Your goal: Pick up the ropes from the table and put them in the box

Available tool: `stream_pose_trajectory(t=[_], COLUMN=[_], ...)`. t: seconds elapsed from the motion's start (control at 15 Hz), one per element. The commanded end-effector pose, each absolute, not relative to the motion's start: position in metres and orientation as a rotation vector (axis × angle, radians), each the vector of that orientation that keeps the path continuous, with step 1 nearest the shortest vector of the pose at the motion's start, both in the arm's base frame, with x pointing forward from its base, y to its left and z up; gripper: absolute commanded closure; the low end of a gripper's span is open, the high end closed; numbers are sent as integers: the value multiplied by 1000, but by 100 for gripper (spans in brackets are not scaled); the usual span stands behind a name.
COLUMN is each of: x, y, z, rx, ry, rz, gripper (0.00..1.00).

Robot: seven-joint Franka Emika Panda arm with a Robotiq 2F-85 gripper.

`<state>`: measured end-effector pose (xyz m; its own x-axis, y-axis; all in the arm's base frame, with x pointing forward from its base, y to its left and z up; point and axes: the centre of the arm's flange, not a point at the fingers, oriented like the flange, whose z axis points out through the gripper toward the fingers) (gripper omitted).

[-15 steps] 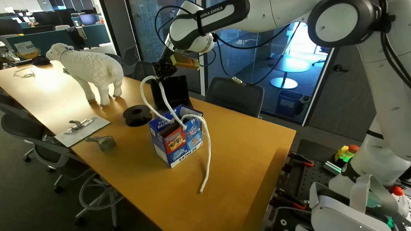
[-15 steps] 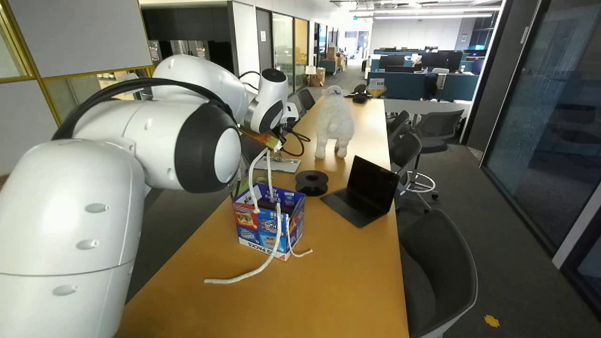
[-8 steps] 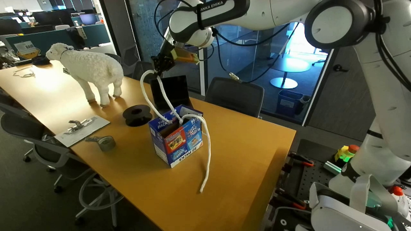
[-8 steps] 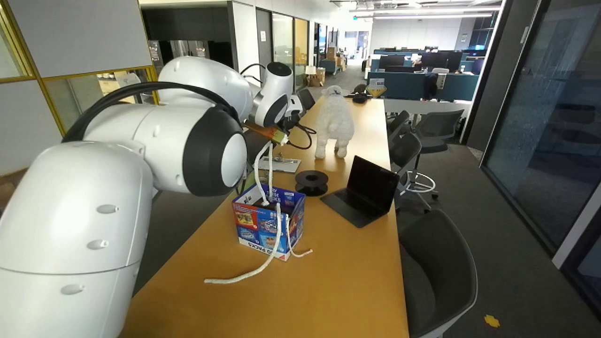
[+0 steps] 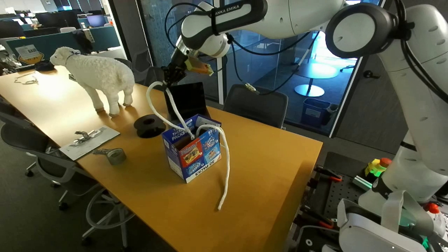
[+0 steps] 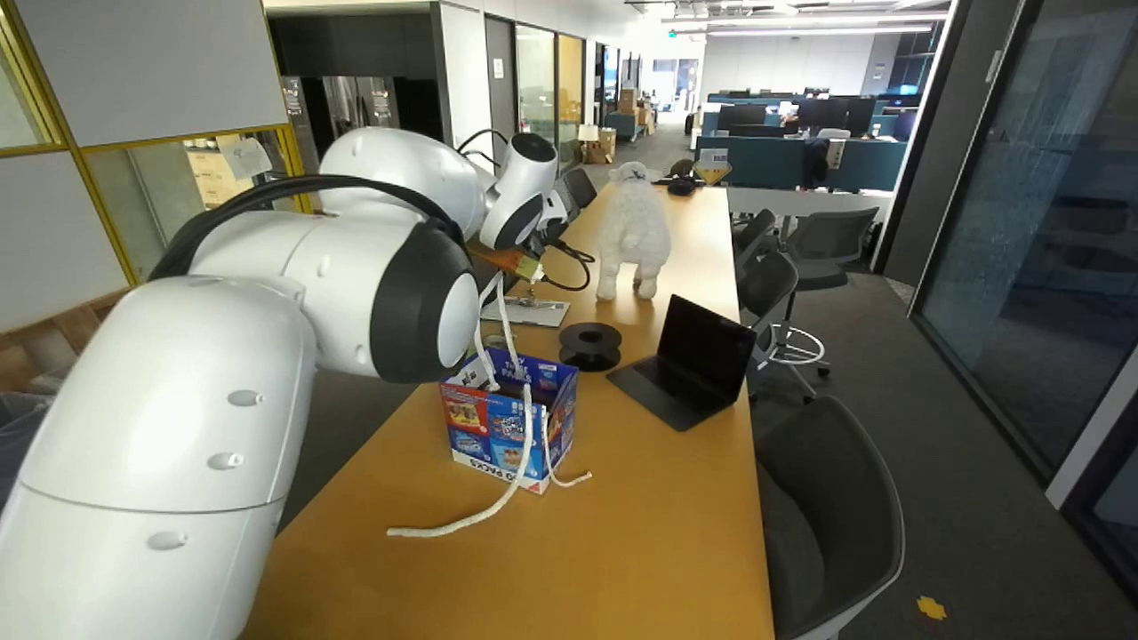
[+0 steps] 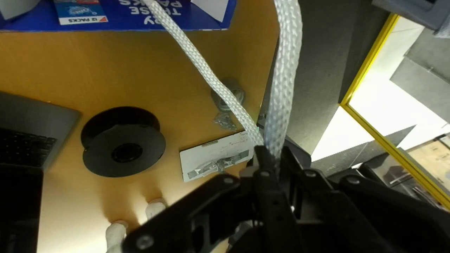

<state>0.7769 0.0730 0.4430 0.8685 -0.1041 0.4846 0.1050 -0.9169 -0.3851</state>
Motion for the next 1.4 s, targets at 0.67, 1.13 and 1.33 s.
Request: stream_pose_trajectory(t=[0.67,1.13,1.33], x=[765,740,731], y=[26,-9,-13], z=[408,394,381], rx=[-2412,-2212,-2161], ry=[-165,-275,-311], rz=[-694,-678,-643], gripper=[91,91,91])
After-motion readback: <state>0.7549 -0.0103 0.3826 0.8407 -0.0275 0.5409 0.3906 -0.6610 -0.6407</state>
